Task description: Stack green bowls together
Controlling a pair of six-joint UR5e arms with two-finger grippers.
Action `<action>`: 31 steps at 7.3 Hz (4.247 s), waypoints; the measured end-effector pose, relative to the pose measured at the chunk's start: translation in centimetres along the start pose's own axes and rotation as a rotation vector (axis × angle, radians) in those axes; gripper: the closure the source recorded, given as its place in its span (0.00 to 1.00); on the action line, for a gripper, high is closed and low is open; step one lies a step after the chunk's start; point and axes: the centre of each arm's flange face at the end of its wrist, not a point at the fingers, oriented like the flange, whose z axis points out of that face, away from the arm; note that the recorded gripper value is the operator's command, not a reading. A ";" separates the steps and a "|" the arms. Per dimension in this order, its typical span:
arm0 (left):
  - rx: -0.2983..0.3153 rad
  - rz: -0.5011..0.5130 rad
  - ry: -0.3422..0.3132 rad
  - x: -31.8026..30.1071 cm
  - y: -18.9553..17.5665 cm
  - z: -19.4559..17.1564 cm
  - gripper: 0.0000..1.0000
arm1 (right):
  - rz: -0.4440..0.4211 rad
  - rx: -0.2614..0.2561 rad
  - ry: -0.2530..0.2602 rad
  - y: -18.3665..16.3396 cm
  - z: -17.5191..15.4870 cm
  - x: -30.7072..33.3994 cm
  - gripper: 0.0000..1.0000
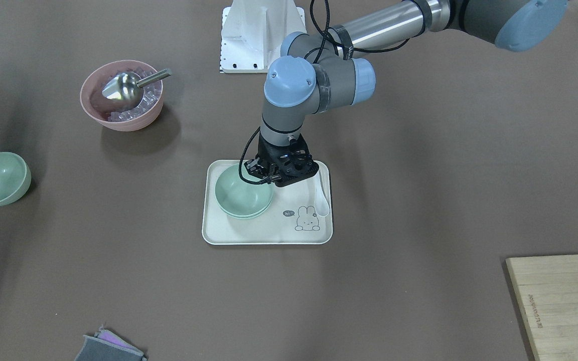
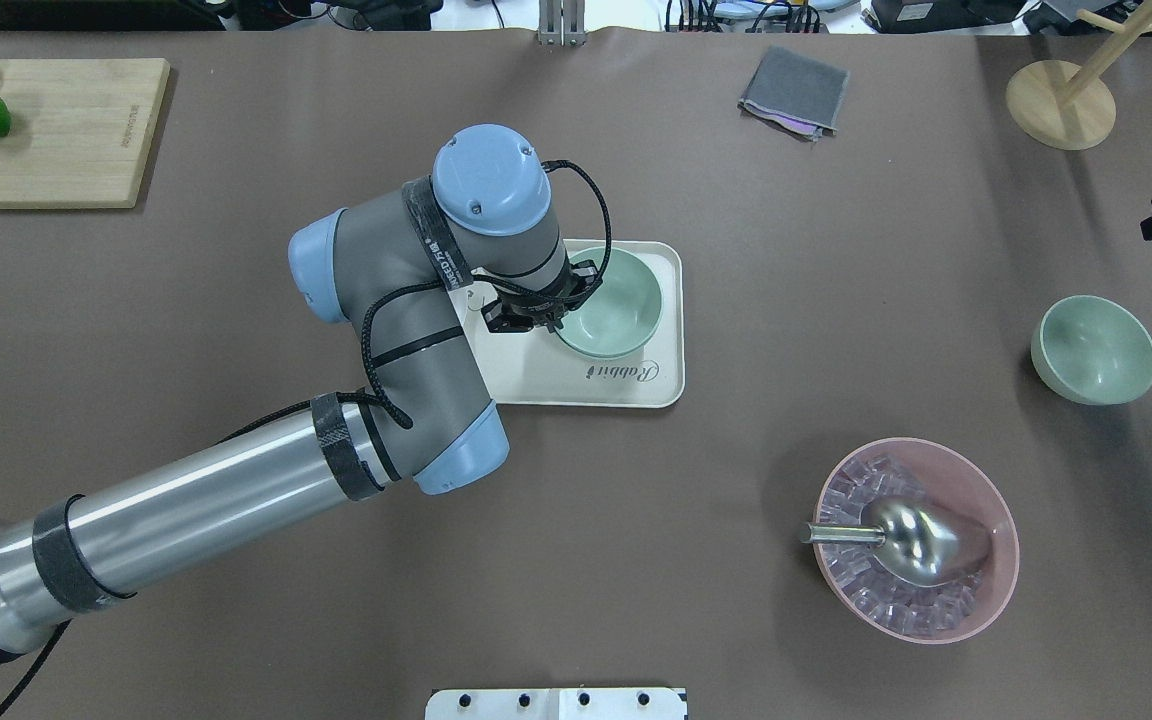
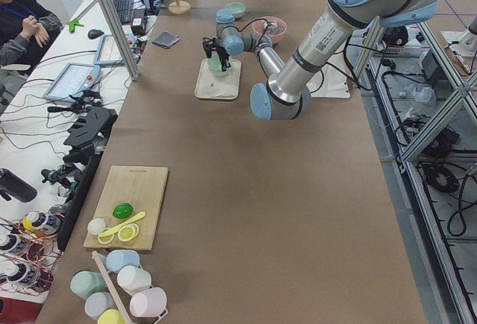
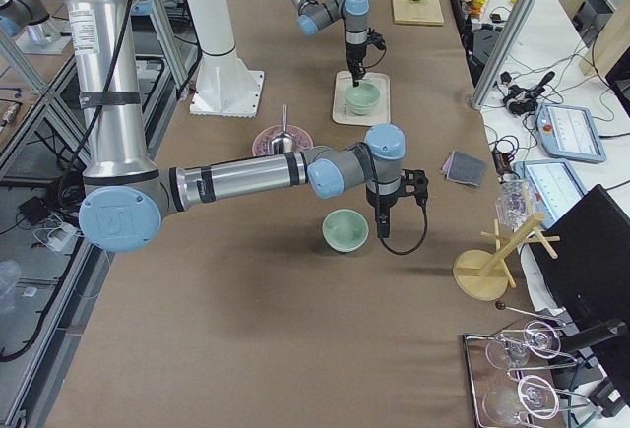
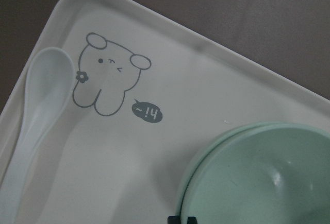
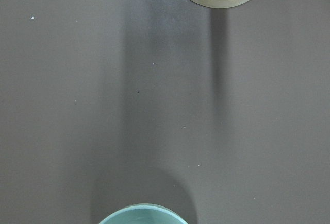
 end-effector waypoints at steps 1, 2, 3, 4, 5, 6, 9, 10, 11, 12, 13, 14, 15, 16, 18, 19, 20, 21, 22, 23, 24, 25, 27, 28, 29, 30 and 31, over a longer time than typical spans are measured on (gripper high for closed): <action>0.000 0.001 0.001 0.0 0.0 0.0 1.00 | 0.000 0.000 0.000 0.0 0.0 0.0 0.00; 0.000 0.001 0.001 0.0 0.0 0.0 0.79 | 0.000 0.000 0.000 0.0 0.0 0.0 0.00; 0.000 0.002 0.001 0.0 0.1 0.0 0.35 | 0.000 0.000 0.000 0.0 0.0 0.0 0.00; 0.000 0.003 0.001 0.0 0.0 0.1 0.02 | 0.000 -0.001 0.000 0.0 0.0 0.0 0.00; 0.001 0.004 0.001 -0.1 0.0 0.1 0.01 | 0.000 0.000 -0.001 0.0 0.0 -0.1 0.00; 0.001 0.008 0.010 -0.3 0.0 0.2 0.01 | -0.001 0.000 -0.001 0.0 0.0 -0.1 0.00; -0.023 0.026 0.073 -0.8 -0.6 -1.2 0.01 | 0.000 0.000 0.000 -0.1 0.0 -0.1 0.00; -0.053 0.020 0.094 -1.3 -1.7 -3.1 0.01 | 0.000 0.000 0.000 -0.1 0.0 -0.1 0.00; -0.075 0.026 0.112 -3.2 -2.9 -5.0 0.01 | 0.007 0.001 0.000 -0.1 -0.1 -0.1 0.00; -0.079 0.064 0.115 -6.2 -3.7 -6.8 0.01 | 0.022 0.004 -0.001 -0.2 -0.2 -0.3 0.00; -0.068 0.125 0.095 -9.5 -4.2 -9.0 0.01 | 0.039 0.006 -0.003 -0.4 -0.2 -0.7 0.00; -0.053 0.183 0.063 -12.1 -4.7 -11.6 0.01 | 0.054 0.003 -0.004 -0.4 0.0 -1.2 0.00; -0.034 0.232 0.031 -14.2 -5.6 -14.0 0.01 | 0.068 -0.001 0.001 -0.4 0.5 -1.9 0.00; -0.020 0.281 0.005 -16.7 -7.1 -15.8 0.01 | 0.076 -0.003 0.013 -0.3 1.2 -2.7 0.00; -0.026 0.373 -0.021 -23.0 -11.9 -18.4 0.01 | 0.078 -0.016 0.033 0.4 2.5 -3.2 0.02; -0.035 0.426 -0.026 -27.2 -15.0 -19.9 0.01 | 0.080 -0.025 0.040 1.0 3.0 -3.0 0.04; -0.037 0.478 -0.032 -31.4 -17.6 -21.2 0.01 | 0.077 -0.031 0.044 1.7 3.6 -2.5 0.04; -0.035 0.513 -0.038 -34.8 -19.3 -22.2 0.01 | 0.068 -0.029 0.041 2.9 4.4 -1.6 0.06; -0.036 0.529 -0.038 -36.7 -20.1 -22.9 0.01 | 0.060 -0.023 0.035 4.0 5.3 -0.5 0.10; -0.038 0.533 -0.035 -37.6 -20.4 -23.2 0.01 | 0.059 -0.023 0.033 4.8 5.9 0.2 0.15; -0.040 0.533 -0.034 -38.3 -20.5 -23.3 0.01 | 0.059 -0.025 0.032 5.4 6.4 0.7 0.17; -0.042 0.546 -0.039 -39.5 -20.7 -23.4 0.01 | 0.054 -0.025 0.029 6.0 7.0 1.2 0.19; -0.042 0.600 -0.062 -43.5 -21.9 -23.8 0.01 | 0.053 -0.007 0.006 6.9 9.2 2.6 0.27; -0.042 0.622 -0.074 -45.8 -22.5 -24.1 0.01 | 0.059 0.000 -0.006 7.3 10.2 2.9 0.32; -0.042 0.640 -0.085 -47.9 -23.0 -24.4 0.01 | 0.066 0.000 -0.012 7.8 10.8 3.1 0.41; -0.043 0.649 -0.092 -49.3 -23.2 -24.6 0.01 | 0.068 -0.003 -0.015 8.2 11.1 3.2 0.59; -0.045 0.650 -0.095 -50.0 -23.3 -24.6 0.01 | 0.071 -0.005 -0.017 8.3 11.2 3.2 0.77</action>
